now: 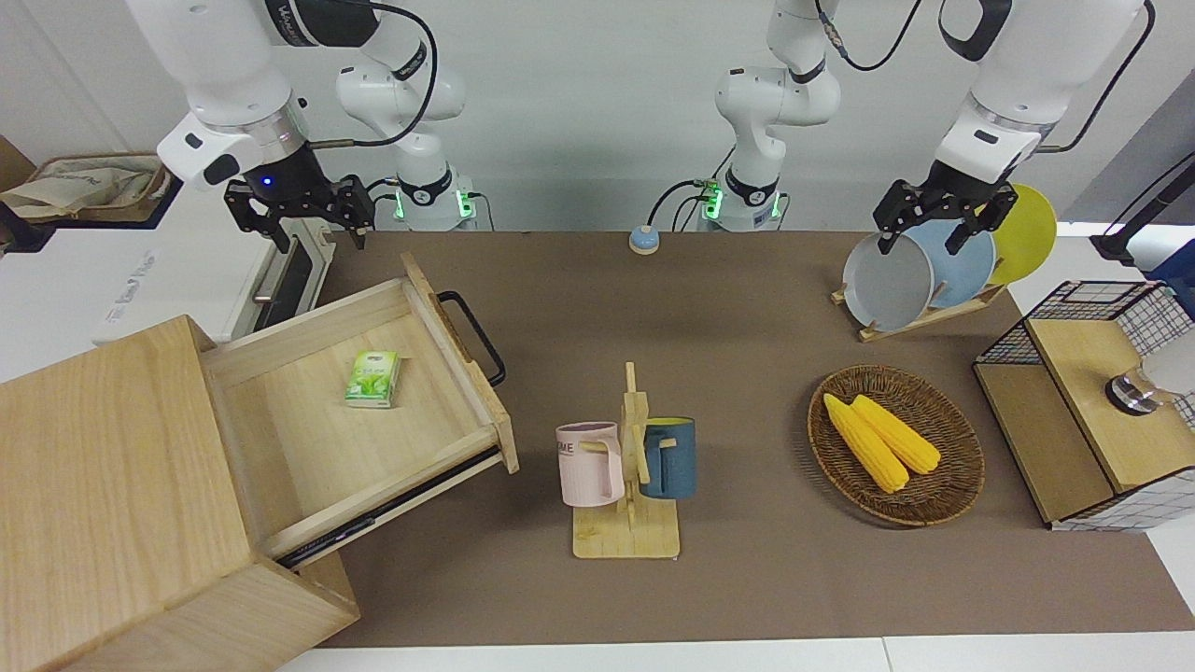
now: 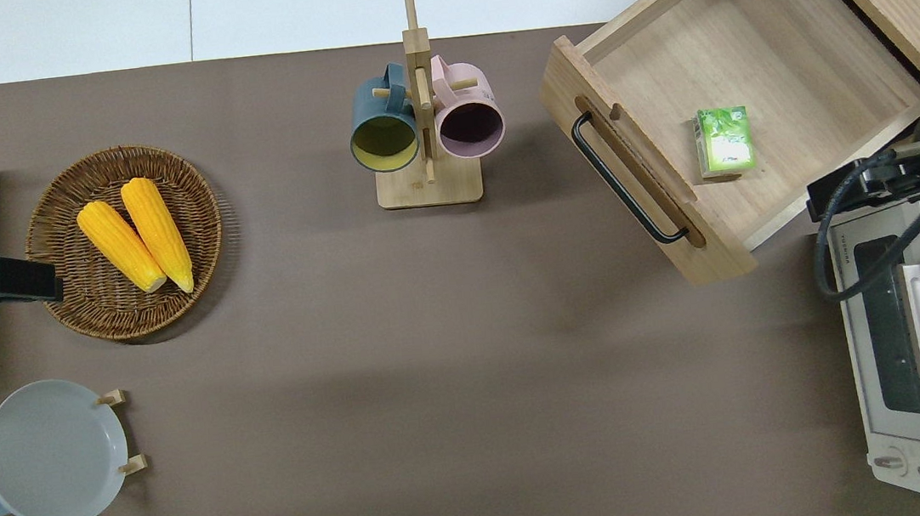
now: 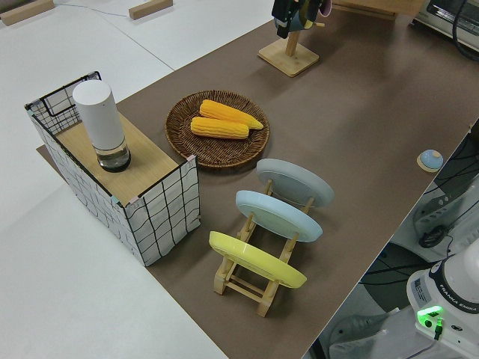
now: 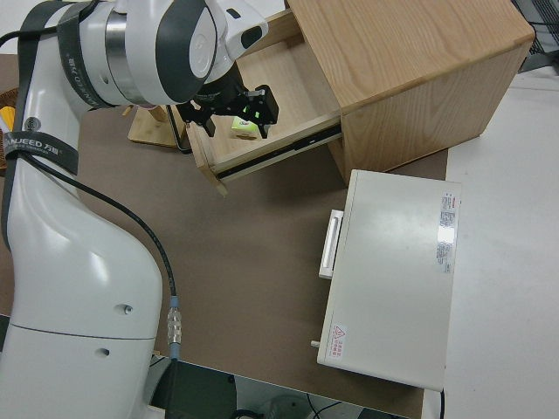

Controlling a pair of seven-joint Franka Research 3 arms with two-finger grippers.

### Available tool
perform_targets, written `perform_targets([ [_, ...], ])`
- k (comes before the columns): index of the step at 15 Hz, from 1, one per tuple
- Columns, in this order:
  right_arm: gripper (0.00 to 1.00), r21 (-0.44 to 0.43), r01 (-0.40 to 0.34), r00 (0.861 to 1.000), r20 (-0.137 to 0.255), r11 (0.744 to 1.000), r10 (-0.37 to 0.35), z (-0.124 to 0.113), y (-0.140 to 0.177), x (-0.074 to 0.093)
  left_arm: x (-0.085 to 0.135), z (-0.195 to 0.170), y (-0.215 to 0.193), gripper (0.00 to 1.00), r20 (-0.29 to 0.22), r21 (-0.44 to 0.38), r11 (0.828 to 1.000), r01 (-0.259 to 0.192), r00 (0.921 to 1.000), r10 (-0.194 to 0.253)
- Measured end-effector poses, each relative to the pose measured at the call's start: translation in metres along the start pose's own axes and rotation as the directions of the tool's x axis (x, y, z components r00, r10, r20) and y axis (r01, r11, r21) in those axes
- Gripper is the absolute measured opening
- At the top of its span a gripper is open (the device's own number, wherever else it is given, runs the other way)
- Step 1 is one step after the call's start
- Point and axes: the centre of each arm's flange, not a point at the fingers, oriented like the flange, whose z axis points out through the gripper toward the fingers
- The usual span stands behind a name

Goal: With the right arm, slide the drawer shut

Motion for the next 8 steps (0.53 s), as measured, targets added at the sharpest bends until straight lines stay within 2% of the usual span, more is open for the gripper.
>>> perform_targets([
  [8,0.99,0.001,0.004,1.000,0.002,1.000,-0.004,0.0001,-0.0010,-0.0002,0.0000,0.0000,0.0000,1.00,0.000,0.000,1.000,0.000,1.0000,0.000],
])
